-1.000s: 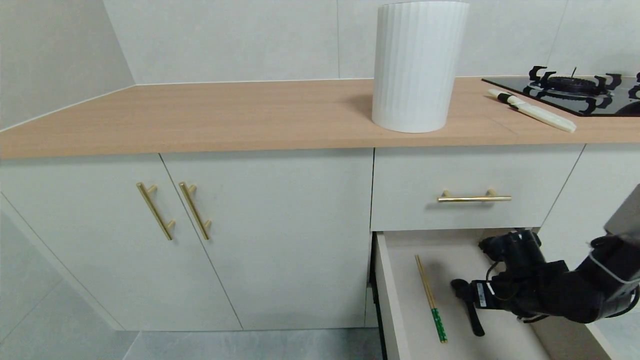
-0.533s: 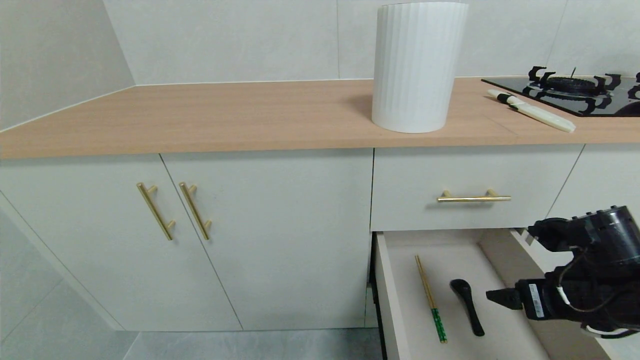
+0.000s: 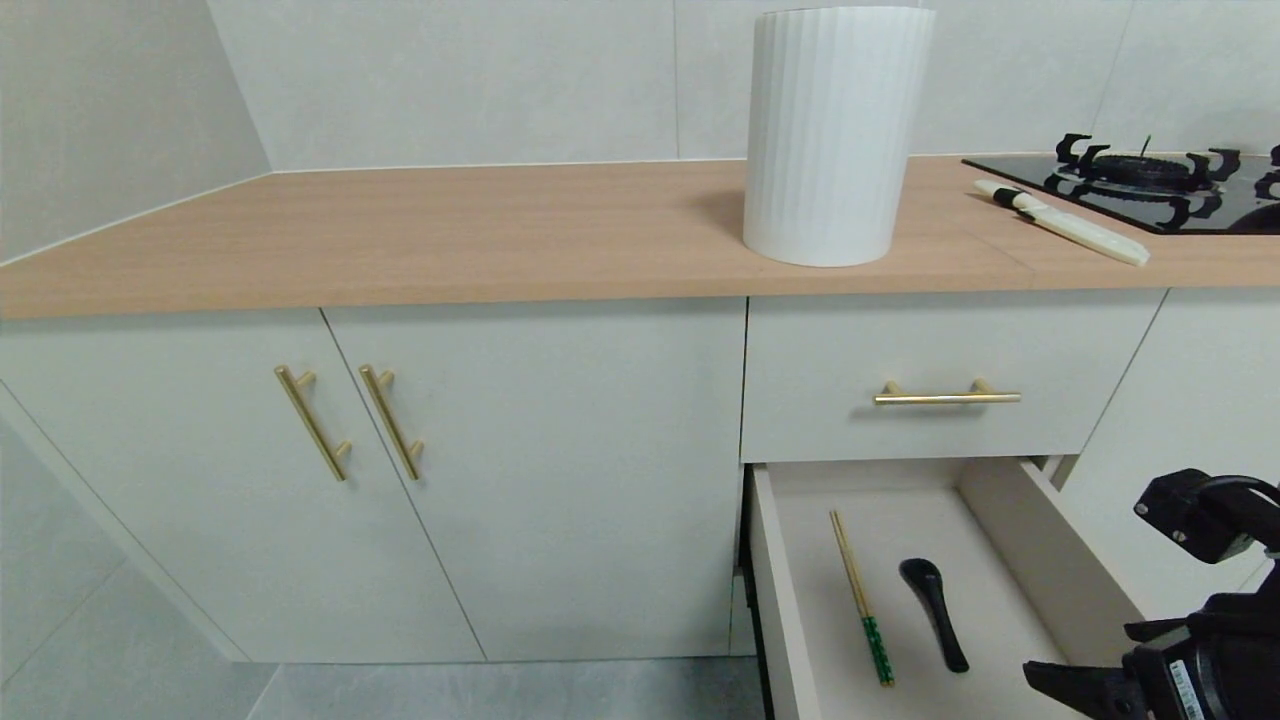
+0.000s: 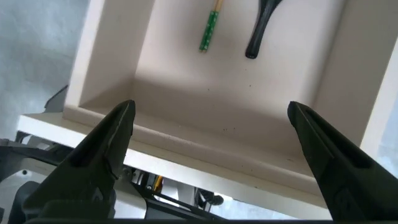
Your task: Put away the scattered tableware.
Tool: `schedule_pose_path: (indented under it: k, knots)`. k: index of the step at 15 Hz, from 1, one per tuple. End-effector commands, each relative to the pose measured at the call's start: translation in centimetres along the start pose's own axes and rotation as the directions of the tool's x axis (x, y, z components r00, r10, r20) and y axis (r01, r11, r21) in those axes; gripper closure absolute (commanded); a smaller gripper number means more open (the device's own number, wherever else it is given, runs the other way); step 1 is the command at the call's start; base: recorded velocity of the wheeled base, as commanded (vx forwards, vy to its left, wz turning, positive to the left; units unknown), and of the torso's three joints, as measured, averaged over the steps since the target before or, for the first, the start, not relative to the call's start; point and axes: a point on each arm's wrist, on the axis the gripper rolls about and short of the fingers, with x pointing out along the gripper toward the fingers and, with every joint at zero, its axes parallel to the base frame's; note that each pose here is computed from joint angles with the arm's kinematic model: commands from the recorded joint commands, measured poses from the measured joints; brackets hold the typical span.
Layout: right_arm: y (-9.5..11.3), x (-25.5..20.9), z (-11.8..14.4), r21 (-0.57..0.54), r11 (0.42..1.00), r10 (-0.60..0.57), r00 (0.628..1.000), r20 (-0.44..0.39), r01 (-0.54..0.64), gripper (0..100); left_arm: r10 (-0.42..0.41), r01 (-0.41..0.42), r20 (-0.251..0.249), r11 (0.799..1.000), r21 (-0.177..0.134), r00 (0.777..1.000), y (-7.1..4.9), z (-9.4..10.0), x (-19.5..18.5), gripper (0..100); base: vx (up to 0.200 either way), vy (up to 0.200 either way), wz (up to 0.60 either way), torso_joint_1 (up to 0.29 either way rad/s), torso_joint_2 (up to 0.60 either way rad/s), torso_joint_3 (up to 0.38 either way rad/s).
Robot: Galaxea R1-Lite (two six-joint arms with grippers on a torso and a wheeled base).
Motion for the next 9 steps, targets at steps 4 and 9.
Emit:
schedule_pose_path:
  k: [4, 9]
  knots:
    - [0.0, -0.05, -0.2, -0.024, 1.0, 0.0, 1.0, -0.004, 0.0, 0, 0.002, -0.002, 0.0, 1.0, -0.002, 1.0, 0.0, 0.0, 0.0, 0, 0.0, 0.0, 0.0, 0.0, 0.0, 0.0]
    - [-0.07, 0.13, -0.65, -0.057, 0.998, -0.004, 1.0, -0.022, 0.002, 0, 0.002, -0.002, 0.0, 1.0, -0.002, 1.0, 0.0, 0.0, 0.0, 0, -0.2, 0.0, 0.0, 0.004, 0.0, 0.0]
